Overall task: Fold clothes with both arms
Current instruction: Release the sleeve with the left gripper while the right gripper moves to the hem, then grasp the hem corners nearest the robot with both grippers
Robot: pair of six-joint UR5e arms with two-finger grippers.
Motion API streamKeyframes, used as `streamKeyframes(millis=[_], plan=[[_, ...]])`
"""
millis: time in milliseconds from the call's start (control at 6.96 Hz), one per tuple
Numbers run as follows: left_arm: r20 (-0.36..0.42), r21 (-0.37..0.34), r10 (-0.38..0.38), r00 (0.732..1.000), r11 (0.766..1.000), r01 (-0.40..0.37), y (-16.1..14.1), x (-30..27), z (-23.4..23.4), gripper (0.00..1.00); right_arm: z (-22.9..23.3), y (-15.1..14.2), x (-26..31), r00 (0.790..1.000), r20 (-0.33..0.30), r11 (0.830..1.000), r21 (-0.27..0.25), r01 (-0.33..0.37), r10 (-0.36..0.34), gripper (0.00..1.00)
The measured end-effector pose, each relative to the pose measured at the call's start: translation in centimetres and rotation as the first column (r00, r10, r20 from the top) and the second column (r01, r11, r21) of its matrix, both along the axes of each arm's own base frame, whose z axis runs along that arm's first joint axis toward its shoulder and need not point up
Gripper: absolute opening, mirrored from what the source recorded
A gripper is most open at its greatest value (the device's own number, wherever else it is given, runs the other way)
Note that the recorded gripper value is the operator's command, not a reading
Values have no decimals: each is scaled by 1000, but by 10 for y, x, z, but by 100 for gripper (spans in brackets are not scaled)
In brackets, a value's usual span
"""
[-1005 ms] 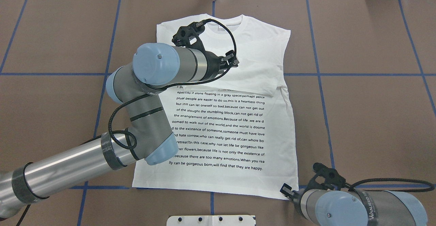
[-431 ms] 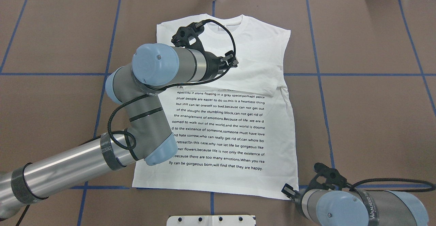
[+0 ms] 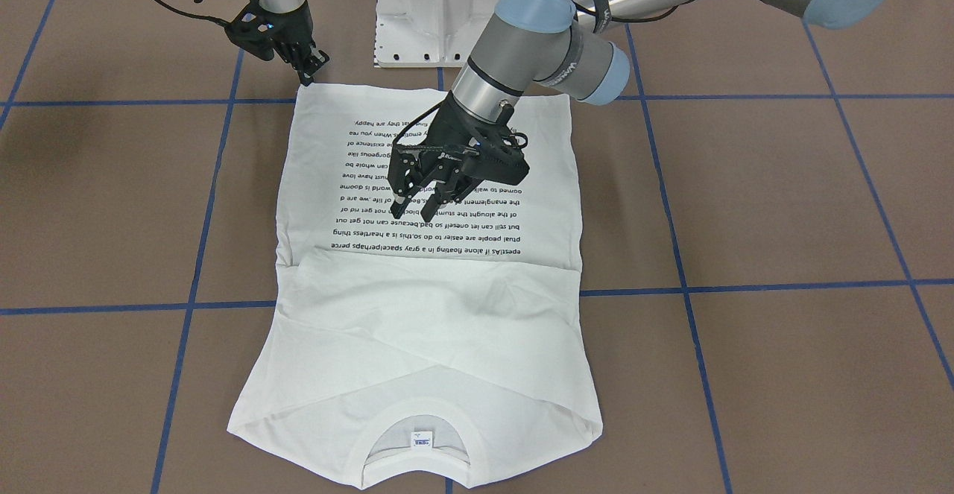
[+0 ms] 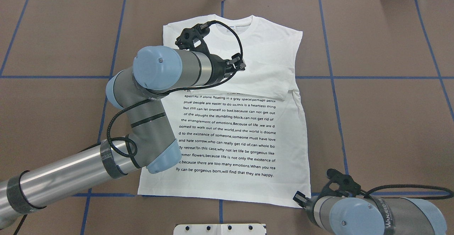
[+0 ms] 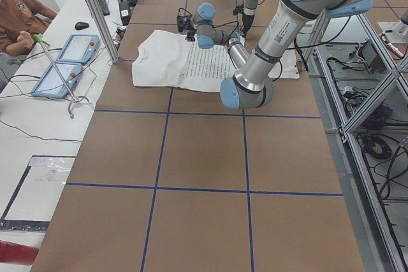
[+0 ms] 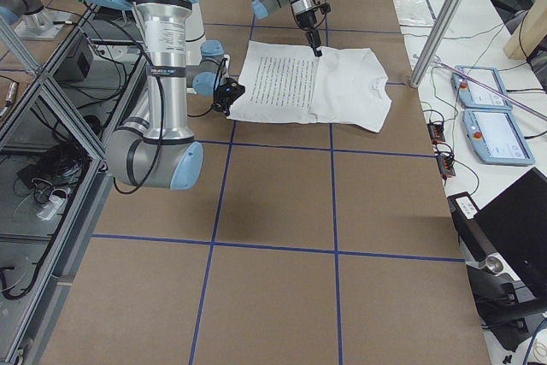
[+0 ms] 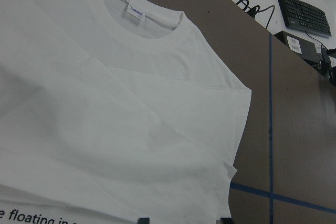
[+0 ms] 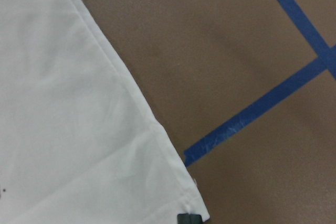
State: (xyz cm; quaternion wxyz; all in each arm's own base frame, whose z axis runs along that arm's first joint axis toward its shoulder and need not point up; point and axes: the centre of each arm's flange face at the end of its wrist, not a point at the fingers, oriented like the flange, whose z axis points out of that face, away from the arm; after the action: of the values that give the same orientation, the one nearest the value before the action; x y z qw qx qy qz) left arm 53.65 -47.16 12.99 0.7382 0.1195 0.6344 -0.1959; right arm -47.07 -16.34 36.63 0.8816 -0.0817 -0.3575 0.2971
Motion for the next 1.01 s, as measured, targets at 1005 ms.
streamKeyframes(millis=[1005], plan=[[294, -251, 179, 939, 962, -105, 180, -53, 96, 53, 8, 1, 47, 1000, -13, 999, -29, 24, -25, 0]])
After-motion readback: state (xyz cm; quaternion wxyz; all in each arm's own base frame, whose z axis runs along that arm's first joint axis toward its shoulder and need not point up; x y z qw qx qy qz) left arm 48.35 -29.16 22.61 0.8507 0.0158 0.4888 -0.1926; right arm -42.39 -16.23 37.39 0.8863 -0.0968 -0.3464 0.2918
